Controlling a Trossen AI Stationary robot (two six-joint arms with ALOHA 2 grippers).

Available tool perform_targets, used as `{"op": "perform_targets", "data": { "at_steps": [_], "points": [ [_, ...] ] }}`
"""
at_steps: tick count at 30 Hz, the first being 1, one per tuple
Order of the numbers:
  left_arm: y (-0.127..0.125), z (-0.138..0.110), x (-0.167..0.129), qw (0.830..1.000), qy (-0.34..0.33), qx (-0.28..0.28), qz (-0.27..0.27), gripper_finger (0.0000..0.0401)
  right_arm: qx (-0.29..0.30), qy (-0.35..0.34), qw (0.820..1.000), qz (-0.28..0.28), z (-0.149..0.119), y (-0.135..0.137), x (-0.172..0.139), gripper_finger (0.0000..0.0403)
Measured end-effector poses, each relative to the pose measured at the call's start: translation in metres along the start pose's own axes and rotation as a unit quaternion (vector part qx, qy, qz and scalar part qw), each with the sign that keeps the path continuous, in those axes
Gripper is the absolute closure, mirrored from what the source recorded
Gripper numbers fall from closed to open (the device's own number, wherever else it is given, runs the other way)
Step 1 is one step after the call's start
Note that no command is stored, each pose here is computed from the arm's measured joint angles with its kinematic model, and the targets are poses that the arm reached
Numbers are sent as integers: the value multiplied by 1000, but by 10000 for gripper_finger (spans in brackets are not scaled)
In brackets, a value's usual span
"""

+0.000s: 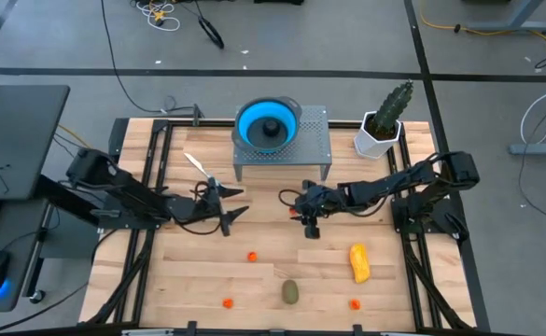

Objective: Pick & Place Fruit
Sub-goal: Put the orange pear into the blue strainer bowl

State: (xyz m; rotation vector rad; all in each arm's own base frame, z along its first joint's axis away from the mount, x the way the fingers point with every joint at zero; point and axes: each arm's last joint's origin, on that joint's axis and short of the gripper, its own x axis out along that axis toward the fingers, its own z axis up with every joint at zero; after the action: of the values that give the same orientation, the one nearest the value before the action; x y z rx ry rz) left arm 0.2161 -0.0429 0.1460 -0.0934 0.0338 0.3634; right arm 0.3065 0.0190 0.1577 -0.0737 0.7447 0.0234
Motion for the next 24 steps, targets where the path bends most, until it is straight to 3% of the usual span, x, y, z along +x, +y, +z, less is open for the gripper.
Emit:
{"op": "perform_targets", "data": {
  "at_steps": [5, 12, 24],
  "points": [
    [-6, -9, 10, 1000, 16, 12, 17, 129, -1, -12, 999, -38, 3, -1, 0, 236],
    [-16, -22, 18, 999, 37, 1, 10, 129, 6, -5, 999, -36, 1, -1, 0, 233],
    [-23, -20, 23, 999, 29, 30, 2, 129, 18, -18, 997, -74, -18, -5, 2, 233]
  ]
}}
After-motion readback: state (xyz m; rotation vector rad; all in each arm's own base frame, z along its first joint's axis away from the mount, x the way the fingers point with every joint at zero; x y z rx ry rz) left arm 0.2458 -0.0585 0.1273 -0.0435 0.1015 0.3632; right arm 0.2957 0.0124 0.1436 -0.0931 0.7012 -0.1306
